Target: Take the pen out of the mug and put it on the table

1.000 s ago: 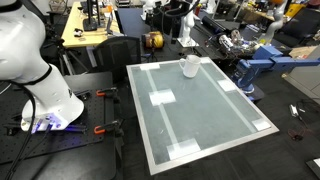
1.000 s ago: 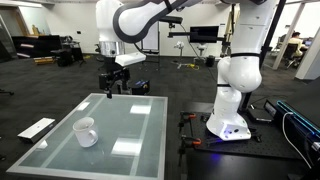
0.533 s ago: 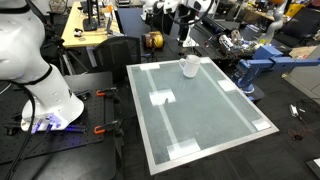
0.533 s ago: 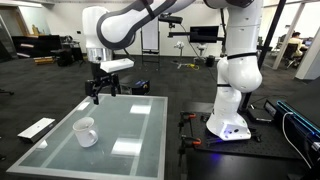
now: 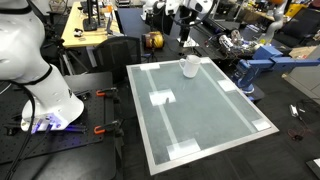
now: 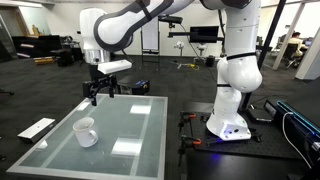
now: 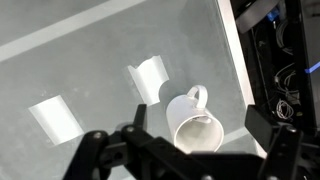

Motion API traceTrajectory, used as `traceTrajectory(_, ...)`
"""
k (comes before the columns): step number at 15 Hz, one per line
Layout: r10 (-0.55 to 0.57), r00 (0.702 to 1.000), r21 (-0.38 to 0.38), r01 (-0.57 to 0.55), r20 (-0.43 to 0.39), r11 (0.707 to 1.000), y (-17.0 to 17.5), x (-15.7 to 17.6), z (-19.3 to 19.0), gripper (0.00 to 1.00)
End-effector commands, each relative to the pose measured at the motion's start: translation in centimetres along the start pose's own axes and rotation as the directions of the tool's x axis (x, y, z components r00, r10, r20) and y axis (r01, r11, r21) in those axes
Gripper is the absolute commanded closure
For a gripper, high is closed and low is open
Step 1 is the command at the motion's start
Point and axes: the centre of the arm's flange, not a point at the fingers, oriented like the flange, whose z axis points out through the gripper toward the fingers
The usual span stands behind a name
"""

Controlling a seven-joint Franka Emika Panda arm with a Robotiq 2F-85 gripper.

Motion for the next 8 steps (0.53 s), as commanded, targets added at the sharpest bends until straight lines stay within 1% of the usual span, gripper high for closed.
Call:
traceTrajectory(1,-0.012,1.0,0.003,0.012,-0.005,1.0,-0.2,0.3,0.3,0.0)
traceTrajectory(4,0.009,1.0,-0.026,-0.009,0.0,1.0,-0.6,1.0,1.2,0.0)
traceTrajectory(8,0.004,1.0,-0.032,-0.003,0.026,0.999,-0.7,2.3,2.4,0.0)
